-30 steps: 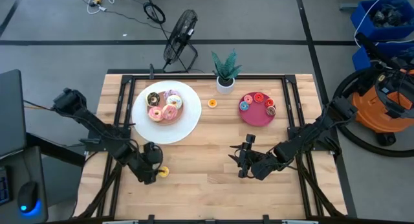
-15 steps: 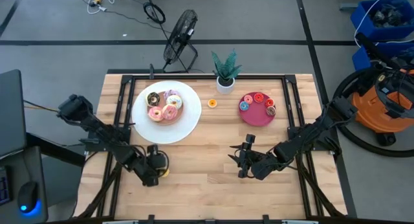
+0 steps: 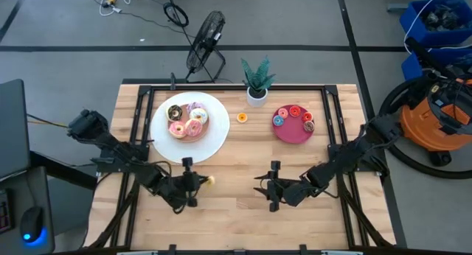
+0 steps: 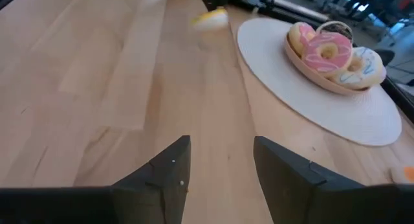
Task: Pick & Place donuts
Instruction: Put the small yellow donut on the red plate
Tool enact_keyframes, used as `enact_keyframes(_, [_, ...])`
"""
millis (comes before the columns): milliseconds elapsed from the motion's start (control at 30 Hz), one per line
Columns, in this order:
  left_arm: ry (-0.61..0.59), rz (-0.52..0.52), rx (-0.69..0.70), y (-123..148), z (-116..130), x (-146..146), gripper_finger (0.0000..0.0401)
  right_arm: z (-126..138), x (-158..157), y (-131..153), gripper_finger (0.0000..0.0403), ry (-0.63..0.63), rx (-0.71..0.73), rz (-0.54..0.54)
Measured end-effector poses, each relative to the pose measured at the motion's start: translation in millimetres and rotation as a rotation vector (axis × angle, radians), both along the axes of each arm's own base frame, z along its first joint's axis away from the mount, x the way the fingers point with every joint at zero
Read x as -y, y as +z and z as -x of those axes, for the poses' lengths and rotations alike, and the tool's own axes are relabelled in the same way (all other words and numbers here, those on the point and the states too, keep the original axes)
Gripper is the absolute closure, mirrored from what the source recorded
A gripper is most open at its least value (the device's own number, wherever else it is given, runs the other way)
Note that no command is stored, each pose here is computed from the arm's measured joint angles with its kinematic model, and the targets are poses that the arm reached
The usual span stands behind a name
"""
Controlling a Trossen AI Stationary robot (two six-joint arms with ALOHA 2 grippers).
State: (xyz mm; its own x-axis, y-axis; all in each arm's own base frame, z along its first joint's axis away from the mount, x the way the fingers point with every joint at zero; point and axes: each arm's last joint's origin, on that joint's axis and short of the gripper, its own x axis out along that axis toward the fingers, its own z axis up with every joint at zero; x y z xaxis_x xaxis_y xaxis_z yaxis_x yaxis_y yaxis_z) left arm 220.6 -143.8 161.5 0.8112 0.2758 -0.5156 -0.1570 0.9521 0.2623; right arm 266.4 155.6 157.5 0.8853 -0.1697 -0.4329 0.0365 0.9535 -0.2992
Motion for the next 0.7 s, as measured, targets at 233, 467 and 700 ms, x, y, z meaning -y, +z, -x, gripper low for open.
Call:
enact_keyframes(233, [0.035, -0.154, 0.236, -10.3, -47.2, -3.5, 0.0393, -27.1, 14.0, -22.4, 0.0225, -0.101, 0.101, -0.072])
enact_keyframes(467, [0.117, -0.267, 0.322, -28.7, -71.1, -17.5, 0.0393, -39.4, 17.3, -27.7, 0.0225, -0.076, 0.193, -0.098])
enact_keyframes(700, [0.147, -0.252, 0.341, -31.3, -75.0, -23.4, 0.0393, -47.1, 30.9, -22.2, 0.0225, -0.140, 0.260, -0.165])
